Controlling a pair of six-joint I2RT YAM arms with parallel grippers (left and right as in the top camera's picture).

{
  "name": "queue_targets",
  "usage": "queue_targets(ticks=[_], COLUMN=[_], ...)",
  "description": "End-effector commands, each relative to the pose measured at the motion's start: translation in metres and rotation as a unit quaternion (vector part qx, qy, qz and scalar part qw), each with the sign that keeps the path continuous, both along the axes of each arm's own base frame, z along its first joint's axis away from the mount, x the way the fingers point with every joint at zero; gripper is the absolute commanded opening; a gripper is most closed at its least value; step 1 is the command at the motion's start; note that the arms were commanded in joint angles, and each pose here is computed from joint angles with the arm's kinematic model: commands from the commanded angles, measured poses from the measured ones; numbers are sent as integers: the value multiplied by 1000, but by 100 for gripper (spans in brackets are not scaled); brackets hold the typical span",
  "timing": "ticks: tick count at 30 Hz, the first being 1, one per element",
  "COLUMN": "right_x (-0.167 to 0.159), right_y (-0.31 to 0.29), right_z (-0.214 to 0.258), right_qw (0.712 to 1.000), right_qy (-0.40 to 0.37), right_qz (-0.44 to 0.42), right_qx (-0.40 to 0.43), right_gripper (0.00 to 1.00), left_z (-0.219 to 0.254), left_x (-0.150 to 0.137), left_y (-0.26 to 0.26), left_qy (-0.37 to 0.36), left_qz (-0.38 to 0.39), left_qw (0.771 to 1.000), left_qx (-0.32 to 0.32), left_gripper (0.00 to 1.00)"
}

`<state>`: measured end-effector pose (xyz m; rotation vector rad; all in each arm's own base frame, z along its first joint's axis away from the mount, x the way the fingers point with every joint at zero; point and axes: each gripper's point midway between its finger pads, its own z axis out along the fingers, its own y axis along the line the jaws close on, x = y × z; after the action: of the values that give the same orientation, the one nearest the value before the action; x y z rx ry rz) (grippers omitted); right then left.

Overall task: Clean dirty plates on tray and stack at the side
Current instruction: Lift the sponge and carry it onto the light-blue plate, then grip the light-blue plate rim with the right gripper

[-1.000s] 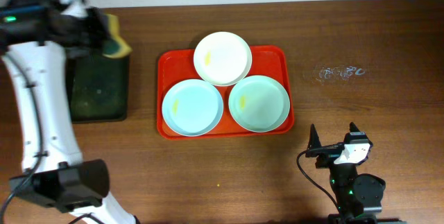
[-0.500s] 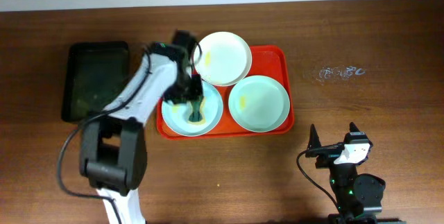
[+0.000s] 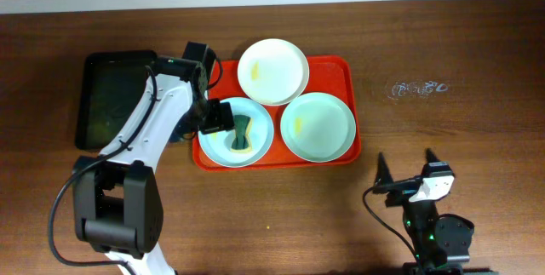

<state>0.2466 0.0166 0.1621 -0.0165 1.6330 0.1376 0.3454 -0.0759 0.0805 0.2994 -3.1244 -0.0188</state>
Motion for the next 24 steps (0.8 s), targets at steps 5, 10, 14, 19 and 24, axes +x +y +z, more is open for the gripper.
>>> queue_targets(ticks=[5, 10, 14, 19, 24], right_x=[-60, -21, 39, 108, 141], right_y=[59, 48, 100, 175, 231], right_z=[161, 223, 194, 42, -61], right_qw=[927, 982, 870, 815, 783], right_qy=[-240, 106, 376, 531, 569], right_qz=[228, 133, 263, 228, 254], right_qx=[175, 80, 183, 37, 9], right_gripper=[98, 99, 98, 98, 63], left_z=[-1, -1, -1, -1, -2], left_x=[14, 14, 19, 24, 23], left_y=[-36, -36, -36, -30, -23], left_qy=[-32, -33, -43, -53, -51], left_qz=[-15, -15, -15, -14, -10], left_qw=[998, 998, 997, 998, 998], left_qx=[-60, -60, -59, -42, -28], left_gripper=[99, 100, 99, 99, 100])
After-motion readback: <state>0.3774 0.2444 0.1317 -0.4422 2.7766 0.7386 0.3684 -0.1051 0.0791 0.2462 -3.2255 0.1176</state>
